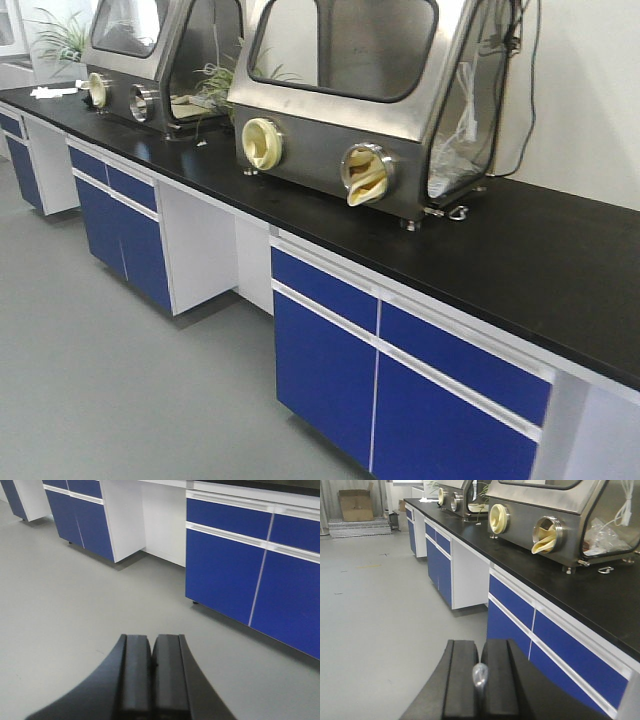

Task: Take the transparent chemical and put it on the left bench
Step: 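Drive the base to the bench with the white trays, holding the dropper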

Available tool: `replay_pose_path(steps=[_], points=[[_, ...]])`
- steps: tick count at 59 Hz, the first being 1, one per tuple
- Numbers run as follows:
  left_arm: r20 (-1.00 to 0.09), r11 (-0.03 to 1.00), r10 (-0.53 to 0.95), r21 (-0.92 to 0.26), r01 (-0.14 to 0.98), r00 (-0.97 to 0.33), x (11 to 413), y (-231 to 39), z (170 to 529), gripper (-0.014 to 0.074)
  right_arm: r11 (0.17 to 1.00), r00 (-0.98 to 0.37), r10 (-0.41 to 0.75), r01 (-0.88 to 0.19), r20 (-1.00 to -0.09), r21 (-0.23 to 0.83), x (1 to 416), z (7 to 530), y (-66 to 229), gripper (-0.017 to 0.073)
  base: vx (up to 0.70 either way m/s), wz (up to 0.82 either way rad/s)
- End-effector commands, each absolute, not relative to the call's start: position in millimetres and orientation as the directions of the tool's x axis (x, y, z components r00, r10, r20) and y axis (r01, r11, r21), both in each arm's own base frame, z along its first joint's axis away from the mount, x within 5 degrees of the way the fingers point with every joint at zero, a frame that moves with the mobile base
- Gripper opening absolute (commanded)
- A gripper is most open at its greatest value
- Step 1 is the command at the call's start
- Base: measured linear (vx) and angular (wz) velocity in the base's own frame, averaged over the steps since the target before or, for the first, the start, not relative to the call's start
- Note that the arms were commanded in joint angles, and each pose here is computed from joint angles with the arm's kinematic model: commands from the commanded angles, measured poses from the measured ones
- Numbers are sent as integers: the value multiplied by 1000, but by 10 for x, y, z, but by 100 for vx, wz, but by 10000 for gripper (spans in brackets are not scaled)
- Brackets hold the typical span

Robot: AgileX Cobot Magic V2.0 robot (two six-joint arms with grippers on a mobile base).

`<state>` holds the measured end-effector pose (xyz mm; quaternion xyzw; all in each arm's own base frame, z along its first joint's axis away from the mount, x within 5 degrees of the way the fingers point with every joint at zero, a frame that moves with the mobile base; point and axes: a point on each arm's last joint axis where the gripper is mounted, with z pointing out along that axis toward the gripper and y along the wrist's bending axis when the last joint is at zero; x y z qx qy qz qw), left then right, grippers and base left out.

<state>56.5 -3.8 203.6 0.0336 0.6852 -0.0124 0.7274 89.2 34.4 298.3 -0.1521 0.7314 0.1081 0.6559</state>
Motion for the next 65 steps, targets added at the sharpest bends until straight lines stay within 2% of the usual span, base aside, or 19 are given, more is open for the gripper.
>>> replay_pose_path(steps=[1,19,33,65], points=[[-990,998,14,23,63,141,550,-36,2063,-3,932,8,-48,-359,-999,-48,897,3150,345,-3,34,17],[-990,998,14,23,63,141,550,-36,2063,-3,932,8,-48,-359,-999,-48,897,3150,345,-3,35,8],[-990,998,14,23,63,141,550,-36,2063,-3,932,8,-48,-359,-999,-48,897,3150,345,-3,36,-22],[-990,998,14,23,63,141,550,-36,2063,-3,932,10,-47,-359,-999,-48,897,3152,345,-3,27,-79]])
